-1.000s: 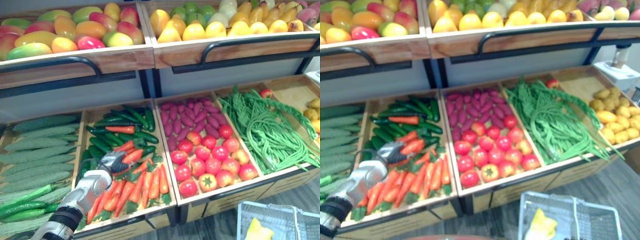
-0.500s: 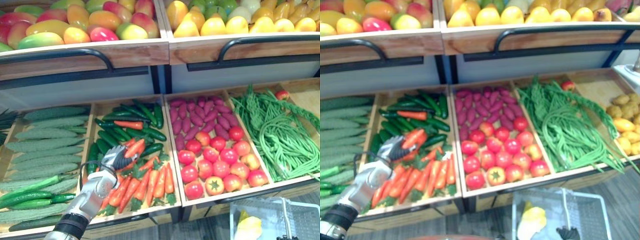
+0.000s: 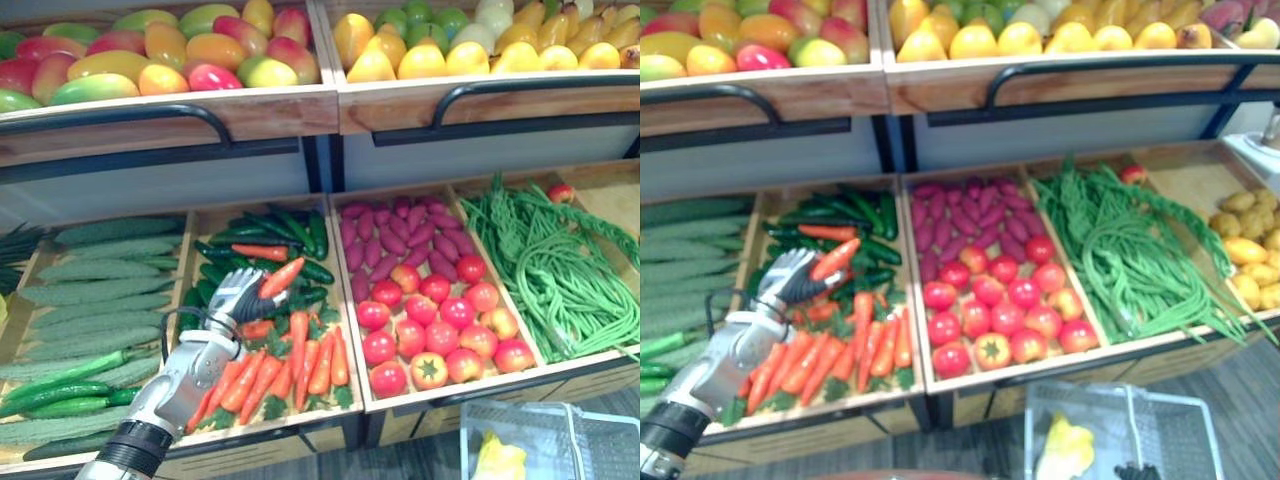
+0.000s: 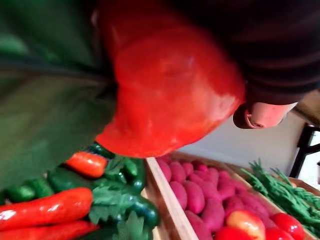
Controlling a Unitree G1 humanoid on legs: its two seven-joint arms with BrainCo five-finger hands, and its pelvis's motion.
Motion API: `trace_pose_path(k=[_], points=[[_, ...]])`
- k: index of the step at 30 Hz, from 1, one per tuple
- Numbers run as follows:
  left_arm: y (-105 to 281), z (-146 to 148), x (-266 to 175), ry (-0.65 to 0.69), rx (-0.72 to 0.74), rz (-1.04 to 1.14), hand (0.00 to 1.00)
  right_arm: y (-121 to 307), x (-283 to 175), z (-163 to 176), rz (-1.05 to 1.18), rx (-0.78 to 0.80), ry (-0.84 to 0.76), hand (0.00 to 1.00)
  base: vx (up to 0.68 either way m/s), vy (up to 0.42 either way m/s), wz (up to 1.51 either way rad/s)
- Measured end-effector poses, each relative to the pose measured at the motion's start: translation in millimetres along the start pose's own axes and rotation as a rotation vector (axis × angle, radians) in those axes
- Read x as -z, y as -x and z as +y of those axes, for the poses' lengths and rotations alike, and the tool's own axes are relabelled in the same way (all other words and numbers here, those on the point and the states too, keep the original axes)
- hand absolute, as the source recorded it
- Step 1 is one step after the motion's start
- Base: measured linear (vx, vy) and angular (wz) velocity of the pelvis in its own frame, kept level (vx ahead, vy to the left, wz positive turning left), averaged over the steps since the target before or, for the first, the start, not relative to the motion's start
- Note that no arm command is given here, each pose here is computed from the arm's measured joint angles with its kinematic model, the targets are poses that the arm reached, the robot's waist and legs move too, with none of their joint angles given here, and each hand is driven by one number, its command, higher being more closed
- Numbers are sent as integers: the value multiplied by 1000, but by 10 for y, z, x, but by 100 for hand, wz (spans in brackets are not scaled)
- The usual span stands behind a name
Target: Pick vegetable in the basket
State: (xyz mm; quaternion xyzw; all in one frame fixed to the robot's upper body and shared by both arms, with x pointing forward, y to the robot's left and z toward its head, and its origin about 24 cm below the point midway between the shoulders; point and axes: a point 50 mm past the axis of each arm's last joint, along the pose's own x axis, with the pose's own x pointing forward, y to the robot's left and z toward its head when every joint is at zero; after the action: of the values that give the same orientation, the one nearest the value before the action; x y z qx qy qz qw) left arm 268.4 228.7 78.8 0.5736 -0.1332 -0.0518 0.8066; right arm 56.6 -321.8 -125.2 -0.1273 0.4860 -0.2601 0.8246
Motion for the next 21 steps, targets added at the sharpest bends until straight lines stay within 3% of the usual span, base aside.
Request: trace_pose_path(k=[9, 21], points=[[-190, 380, -642, 4, -162, -368, 100, -17, -184, -179, -104, 38, 45, 100, -19, -14, -18], [-135, 151, -1161, 106, -7, -626, 100, 101, -812, -618, -451, 71, 141, 100, -64, -54, -35]])
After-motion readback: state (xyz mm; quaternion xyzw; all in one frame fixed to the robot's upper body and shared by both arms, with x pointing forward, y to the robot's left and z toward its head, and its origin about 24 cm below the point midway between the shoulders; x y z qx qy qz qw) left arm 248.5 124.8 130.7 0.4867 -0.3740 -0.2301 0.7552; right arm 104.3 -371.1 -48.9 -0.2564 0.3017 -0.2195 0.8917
